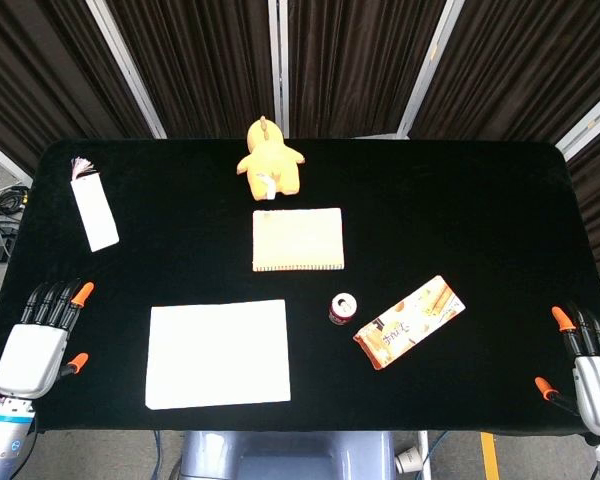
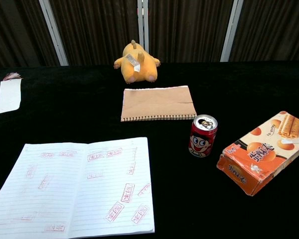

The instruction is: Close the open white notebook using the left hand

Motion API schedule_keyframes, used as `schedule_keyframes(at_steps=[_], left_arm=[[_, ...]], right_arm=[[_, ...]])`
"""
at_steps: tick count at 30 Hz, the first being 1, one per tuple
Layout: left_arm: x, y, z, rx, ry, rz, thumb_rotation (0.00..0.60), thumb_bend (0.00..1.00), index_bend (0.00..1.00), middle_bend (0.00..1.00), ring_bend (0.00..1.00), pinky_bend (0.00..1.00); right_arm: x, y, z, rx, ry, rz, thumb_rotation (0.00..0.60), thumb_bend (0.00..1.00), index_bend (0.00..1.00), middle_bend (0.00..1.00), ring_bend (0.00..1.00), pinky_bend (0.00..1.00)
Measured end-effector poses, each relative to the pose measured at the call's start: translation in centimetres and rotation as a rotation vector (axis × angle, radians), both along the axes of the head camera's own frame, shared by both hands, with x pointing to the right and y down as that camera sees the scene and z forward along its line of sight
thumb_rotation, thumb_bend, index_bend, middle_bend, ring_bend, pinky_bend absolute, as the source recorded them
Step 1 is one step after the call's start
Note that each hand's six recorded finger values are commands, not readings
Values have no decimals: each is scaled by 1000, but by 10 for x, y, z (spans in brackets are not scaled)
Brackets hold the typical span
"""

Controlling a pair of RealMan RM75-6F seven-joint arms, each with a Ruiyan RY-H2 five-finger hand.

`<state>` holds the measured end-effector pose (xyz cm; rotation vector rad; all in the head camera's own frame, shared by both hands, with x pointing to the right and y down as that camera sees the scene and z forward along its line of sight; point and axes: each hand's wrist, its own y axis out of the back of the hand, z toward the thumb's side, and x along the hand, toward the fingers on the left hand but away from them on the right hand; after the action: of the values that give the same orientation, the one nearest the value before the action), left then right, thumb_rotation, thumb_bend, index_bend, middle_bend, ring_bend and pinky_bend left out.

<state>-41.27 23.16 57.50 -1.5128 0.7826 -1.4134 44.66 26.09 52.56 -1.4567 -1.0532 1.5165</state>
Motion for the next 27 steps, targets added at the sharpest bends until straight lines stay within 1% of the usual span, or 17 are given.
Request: schedule_keyframes(at_steps=[15,27], left_arm=[[1,0,-1,2,5,3,600,29,0,0,0,0],[7,3,4,-25,24,20,600,0,0,0,0,0]], right_arm=[[0,0,0,1,-2,-1,600,40,15,0,0,0],[1,1,2,-9,4,1,600,40,15,0,0,0]])
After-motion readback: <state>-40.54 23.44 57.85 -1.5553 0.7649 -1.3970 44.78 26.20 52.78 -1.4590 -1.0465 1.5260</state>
